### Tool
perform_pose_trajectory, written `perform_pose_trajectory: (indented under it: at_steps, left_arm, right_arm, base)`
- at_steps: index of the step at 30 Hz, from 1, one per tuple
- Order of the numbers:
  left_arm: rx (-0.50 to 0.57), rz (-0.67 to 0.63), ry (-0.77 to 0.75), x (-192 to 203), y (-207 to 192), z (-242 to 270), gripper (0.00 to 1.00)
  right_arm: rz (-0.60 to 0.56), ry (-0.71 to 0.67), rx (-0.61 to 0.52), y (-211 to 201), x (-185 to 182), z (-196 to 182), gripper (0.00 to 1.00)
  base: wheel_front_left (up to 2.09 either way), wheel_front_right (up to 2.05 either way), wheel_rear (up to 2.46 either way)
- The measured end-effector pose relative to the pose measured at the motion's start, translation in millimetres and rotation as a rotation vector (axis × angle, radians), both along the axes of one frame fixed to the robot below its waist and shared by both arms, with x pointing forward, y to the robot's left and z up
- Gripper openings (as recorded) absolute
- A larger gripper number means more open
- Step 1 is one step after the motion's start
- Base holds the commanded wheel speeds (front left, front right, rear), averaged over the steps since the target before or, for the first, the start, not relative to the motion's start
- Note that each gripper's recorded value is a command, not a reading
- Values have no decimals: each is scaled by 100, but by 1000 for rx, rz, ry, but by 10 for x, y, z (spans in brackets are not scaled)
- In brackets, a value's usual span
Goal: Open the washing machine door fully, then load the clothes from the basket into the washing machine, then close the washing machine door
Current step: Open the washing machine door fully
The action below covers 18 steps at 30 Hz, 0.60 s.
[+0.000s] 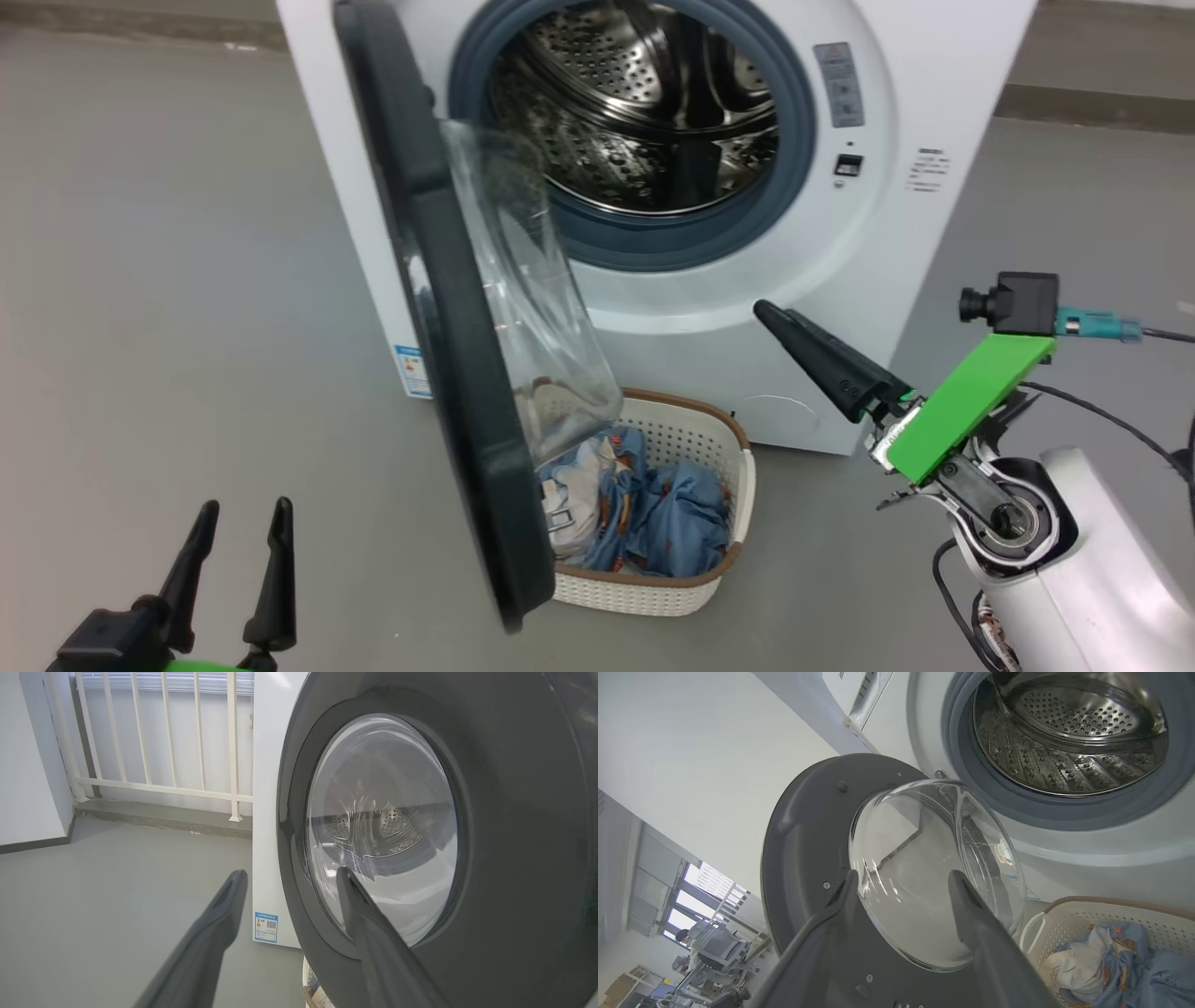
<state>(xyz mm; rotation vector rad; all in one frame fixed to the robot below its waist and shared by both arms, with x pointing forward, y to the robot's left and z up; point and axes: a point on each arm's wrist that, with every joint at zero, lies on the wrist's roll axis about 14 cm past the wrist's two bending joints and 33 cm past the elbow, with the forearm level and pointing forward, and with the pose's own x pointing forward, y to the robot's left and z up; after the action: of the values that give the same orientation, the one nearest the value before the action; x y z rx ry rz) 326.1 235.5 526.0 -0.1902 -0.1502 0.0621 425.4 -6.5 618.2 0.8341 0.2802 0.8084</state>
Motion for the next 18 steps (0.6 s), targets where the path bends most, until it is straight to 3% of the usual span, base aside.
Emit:
perform_pose_trajectory:
  at_steps: [7, 18]
  left_arm:
    - [0, -55, -8, 161, -183, 29, 100]
    - [1, -91, 6, 233, -315, -22, 100]
  right_arm:
    - [-182, -119, -97, -374, -29, -147, 100]
    - [-408, -166, -198, -934, -171, -578, 100]
  base:
    - [0, 0, 0]
    - [0, 0, 0]
